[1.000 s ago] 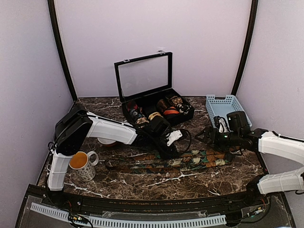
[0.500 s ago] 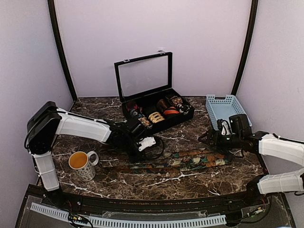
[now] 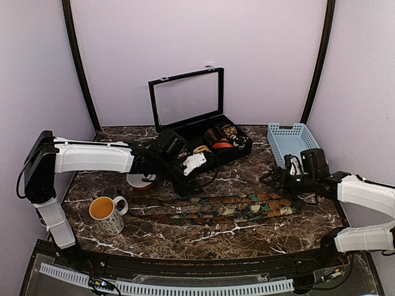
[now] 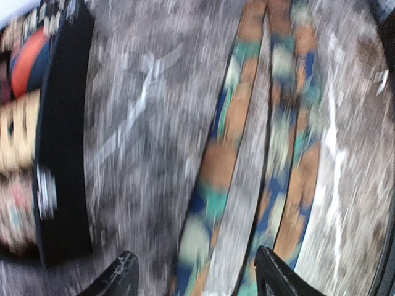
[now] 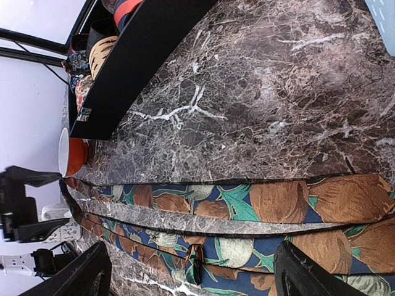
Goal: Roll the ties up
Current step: Adjust the tie at the center of the board.
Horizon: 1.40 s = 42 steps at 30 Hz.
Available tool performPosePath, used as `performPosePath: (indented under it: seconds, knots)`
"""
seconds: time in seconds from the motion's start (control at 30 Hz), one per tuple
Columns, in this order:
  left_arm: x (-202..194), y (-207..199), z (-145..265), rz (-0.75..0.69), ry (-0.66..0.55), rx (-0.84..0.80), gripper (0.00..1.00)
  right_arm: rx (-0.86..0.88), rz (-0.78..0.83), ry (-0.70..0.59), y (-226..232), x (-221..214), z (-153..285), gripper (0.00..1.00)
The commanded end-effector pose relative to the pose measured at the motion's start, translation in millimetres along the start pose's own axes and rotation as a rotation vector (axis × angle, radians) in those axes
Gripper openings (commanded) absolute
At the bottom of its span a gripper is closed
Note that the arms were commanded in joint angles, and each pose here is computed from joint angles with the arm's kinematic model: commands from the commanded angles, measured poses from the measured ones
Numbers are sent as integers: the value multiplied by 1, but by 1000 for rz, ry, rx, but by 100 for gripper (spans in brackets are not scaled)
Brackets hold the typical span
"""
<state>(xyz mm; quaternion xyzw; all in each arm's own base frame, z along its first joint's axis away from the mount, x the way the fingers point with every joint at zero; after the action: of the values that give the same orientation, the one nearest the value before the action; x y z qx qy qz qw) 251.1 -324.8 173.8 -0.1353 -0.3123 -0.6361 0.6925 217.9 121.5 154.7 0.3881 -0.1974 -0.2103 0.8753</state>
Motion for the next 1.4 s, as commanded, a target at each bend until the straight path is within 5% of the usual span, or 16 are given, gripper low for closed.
performPosePath:
  seconds: [0.0, 0.13, 0.4, 0.7, 0.83, 0.93, 1.1, 1.23, 1.37]
  knots:
    - [66, 16, -32, 22, -236, -33, 62, 33, 23, -31, 5, 4, 4, 91]
    - [93, 16, -75, 3, -278, -85, 58, 43, 27, -41, 7, 4, 9, 91]
    - [79, 3, -136, 3, -178, -175, 54, 59, 27, -31, 6, 3, 11, 91]
    - [-2, -26, -114, -41, 171, -177, 11, 60, 21, -16, 1, 1, 6, 91]
    - [-54, -48, -82, -46, 292, -179, 4, 67, 27, -17, -1, 0, 7, 91]
    - [-63, -50, -49, -50, 270, -126, 7, 75, 24, 3, -5, -3, 6, 91]
    - [-21, -33, -21, -37, 67, -20, 36, 79, 16, 38, -12, -8, -1, 90]
    - [17, -19, -29, -22, -69, -28, 39, 71, 24, 43, -13, -9, -1, 89]
    - [35, -18, -59, -32, -84, -82, 39, 61, 31, 37, -14, -9, 1, 86]
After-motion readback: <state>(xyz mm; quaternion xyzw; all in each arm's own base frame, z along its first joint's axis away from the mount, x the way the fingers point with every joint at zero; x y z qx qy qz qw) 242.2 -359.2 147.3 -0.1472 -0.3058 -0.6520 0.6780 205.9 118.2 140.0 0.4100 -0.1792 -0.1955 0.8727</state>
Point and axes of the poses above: each gripper's point midway between its finger pads, its own z axis back along the fingers, its own y axis along the line the jaws close on, x = y × z, the point moved 8 cm from there along z, back along the fingers, and after that the axes turned 15 degrees about -z, right-handed, at the moved point
